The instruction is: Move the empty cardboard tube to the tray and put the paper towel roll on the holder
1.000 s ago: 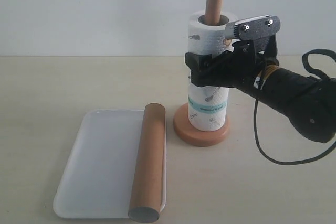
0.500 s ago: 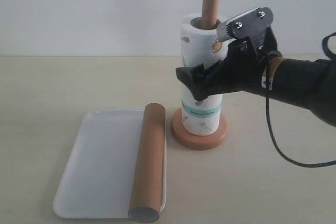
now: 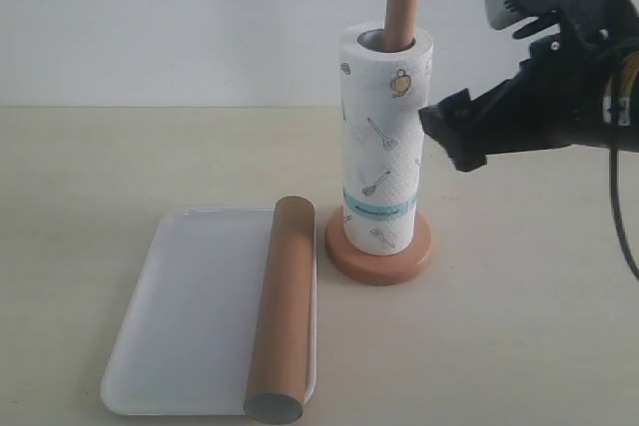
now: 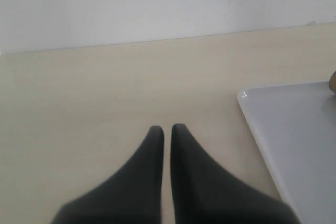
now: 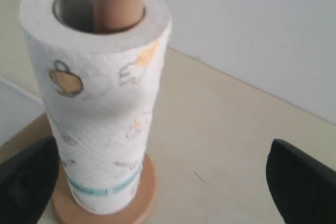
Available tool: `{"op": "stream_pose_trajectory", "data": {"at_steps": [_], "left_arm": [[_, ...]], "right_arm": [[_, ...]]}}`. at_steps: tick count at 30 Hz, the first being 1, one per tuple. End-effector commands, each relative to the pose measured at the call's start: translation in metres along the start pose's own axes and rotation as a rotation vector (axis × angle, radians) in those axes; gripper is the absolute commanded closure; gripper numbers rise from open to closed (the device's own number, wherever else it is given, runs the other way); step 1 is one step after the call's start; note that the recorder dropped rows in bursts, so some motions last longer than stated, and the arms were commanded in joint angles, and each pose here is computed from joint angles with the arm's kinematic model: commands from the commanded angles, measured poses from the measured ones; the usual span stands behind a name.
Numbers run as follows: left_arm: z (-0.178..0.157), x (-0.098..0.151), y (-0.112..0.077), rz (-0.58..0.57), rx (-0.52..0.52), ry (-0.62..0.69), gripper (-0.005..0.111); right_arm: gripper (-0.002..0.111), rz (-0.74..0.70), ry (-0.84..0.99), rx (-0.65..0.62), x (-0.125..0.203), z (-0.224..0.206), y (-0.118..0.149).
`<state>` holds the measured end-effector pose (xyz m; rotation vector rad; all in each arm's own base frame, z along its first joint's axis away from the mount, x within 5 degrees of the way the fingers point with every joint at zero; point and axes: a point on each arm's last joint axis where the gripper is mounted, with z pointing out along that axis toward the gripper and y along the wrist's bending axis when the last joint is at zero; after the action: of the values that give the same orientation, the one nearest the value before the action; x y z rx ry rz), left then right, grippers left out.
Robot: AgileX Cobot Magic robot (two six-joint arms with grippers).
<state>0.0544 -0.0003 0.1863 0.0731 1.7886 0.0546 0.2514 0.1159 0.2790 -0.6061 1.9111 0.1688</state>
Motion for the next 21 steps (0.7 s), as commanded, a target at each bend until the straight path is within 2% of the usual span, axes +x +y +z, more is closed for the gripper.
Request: {"op": "stream_pose_trajectory", "data": {"at_steps": [1,4,10,21], "left_arm": [[0.000,0.001,0.000,-0.012,-0.001,0.001,0.103],[0.000,0.001,0.000,-0.012,-0.001,0.001,0.103],[0.000,0.001,0.000,-0.012,-0.001,0.001,0.103],[0.000,0.001,0.000,-0.012,-0.001,0.001,0.103]], "right_arm": [[0.004,0.010,0.085,0.101,0.000,-0.037,-0.011],[0.004,0.047,-0.004,0.132,0.005,-0.084,-0.010],[0.004,0.220,-0.181,0.153,0.017,-0.143,-0.009],[0.004,0.238,-0.540,0.177,0.017,-0.231,-0.008]]}}
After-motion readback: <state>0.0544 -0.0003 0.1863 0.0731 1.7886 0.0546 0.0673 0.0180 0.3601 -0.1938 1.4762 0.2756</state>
